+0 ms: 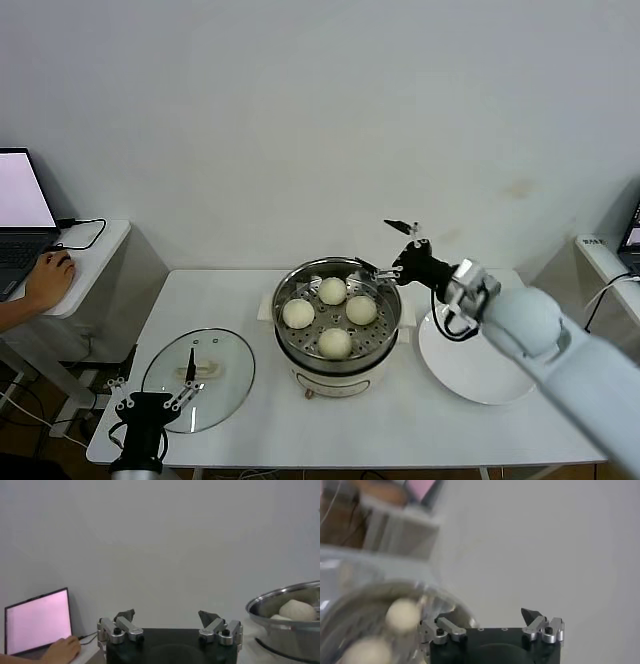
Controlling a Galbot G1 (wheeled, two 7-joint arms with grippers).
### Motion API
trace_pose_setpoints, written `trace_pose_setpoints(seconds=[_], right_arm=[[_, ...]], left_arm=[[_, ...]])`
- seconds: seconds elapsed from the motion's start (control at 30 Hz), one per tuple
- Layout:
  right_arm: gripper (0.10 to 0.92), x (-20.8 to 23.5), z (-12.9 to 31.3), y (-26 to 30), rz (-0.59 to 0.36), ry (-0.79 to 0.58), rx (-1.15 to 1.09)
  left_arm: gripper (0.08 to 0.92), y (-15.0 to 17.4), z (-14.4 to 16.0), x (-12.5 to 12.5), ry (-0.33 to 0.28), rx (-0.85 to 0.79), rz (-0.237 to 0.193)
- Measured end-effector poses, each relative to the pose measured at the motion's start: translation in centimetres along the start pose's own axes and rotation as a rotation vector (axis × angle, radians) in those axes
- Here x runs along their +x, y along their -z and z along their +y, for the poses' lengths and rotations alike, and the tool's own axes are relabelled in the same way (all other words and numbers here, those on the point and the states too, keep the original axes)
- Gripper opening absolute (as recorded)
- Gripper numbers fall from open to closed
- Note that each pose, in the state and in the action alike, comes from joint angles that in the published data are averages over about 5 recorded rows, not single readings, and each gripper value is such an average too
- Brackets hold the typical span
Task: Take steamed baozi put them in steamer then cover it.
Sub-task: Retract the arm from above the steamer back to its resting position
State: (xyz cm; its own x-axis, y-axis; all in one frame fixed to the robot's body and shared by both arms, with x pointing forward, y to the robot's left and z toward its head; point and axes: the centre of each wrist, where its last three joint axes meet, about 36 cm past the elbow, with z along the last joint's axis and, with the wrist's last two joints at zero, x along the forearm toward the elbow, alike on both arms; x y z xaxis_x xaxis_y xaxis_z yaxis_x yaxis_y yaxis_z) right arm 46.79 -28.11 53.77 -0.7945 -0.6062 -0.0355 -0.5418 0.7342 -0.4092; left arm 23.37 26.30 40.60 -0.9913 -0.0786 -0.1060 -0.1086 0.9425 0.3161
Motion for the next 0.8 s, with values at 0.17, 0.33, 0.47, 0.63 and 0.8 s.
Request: trace_pose_setpoints(seconds=[0.17,0.33,0.47,0.63,0.8], right_arm=[[0.823,4.1,2.0,-4.0,-0.083,-0.165,-0.084],[0.822,9.2,5.2,-7.6,-0.058,-0.317,-0.151],[0.823,13.0,7.4,-9.4,-0.005,-0.430,-0.168],[0.823,16.9,9.1,-10.9,0.061,-0.565,-0.135],[0.823,20.0,10.4,-11.9,0.127,-0.658,-0.106]], left_arm=[[0.823,-1.3,-0.7,-0.1,0.022,-0.065,-0.012],[0.823,-3.1,-0.6,-0.5,0.025,-0.213,-0.030],[0.823,-4.9,0.3,-0.5,-0.008,-0.390,-0.033],[0.823,-7.3,2.6,-0.2,-0.087,-0.644,-0.027],[0.823,-9.5,4.6,0.2,-0.174,-0.874,-0.029]])
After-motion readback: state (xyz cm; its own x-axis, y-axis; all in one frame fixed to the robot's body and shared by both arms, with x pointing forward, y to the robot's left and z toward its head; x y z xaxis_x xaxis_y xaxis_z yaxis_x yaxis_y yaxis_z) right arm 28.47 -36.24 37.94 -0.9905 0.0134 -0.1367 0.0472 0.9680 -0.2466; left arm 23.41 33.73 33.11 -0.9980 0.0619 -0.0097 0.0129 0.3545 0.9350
